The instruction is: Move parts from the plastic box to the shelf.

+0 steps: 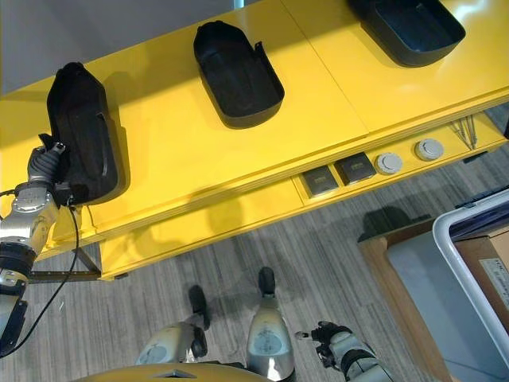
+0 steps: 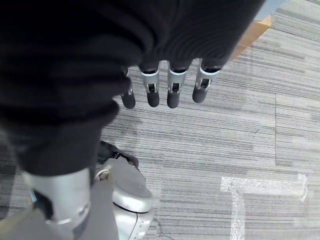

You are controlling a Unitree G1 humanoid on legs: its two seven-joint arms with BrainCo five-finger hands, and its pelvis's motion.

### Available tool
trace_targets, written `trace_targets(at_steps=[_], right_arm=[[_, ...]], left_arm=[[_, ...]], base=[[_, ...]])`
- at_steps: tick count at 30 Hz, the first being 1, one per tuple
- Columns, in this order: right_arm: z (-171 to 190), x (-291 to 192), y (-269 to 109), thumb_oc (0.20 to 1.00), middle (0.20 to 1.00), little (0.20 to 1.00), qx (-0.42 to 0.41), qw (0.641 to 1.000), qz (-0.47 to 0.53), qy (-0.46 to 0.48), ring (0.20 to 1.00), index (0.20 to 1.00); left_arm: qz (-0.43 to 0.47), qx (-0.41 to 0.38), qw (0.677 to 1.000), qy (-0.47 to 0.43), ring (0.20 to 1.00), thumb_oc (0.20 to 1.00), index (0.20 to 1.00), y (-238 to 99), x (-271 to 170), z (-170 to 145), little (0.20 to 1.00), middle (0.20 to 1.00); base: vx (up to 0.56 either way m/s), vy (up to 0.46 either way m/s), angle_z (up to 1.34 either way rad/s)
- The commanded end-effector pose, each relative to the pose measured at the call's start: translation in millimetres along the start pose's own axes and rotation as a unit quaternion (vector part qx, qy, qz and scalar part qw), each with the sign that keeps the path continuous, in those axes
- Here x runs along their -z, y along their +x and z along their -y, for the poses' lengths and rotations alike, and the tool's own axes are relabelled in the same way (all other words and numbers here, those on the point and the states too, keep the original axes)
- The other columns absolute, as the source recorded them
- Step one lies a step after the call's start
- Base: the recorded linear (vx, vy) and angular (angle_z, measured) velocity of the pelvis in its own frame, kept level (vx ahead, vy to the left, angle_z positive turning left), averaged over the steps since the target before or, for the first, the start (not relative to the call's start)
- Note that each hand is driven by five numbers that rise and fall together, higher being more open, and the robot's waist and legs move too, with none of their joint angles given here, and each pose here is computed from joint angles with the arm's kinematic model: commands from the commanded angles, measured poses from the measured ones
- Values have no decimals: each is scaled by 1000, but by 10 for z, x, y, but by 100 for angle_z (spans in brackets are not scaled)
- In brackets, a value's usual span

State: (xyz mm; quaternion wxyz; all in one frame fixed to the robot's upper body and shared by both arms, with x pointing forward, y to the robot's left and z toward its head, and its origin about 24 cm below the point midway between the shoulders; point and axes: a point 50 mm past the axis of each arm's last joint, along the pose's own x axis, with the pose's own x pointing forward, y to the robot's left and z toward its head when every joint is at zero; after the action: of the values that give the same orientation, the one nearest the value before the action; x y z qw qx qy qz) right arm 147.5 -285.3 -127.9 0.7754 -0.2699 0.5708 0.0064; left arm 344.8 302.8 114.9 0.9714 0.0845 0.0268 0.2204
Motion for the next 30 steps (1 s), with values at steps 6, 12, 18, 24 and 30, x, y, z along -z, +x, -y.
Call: trace_targets(at_steps=[6,12,18,24,30], right_arm=[[-98,43,7,1000,1000,1000,-15,998,-21,-60,1000,1000],[-114,129,3,1000,1000,1000,-17,997,-39,-61,1000,1000],[-220,291,-8,1000,1000,1000,-45,995,-73,-45,1000,1000],[-333,412,-21,1000,1000,1000,-62,994,-84,-26,1000,1000],[-408,422,-28,1000,1000,1000,-103,990,-100,3,1000,1000]], left_arm=[[-48,-22,997,64,1000,1000,1000,-9,223,40,1000,1000],[-126,-7,987,98,1000,1000,1000,-94,508,21,1000,1000],[-175,-35,974,141,1000,1000,1000,-169,742,-128,1000,1000],[-130,-74,981,124,1000,1000,1000,-131,609,-138,1000,1000],[69,-54,993,75,1000,1000,1000,-21,-243,61,1000,1000]], base=[[29,-21,0],[57,2,-1],[75,5,-4],[5,-6,-1],[-84,-18,-1]])
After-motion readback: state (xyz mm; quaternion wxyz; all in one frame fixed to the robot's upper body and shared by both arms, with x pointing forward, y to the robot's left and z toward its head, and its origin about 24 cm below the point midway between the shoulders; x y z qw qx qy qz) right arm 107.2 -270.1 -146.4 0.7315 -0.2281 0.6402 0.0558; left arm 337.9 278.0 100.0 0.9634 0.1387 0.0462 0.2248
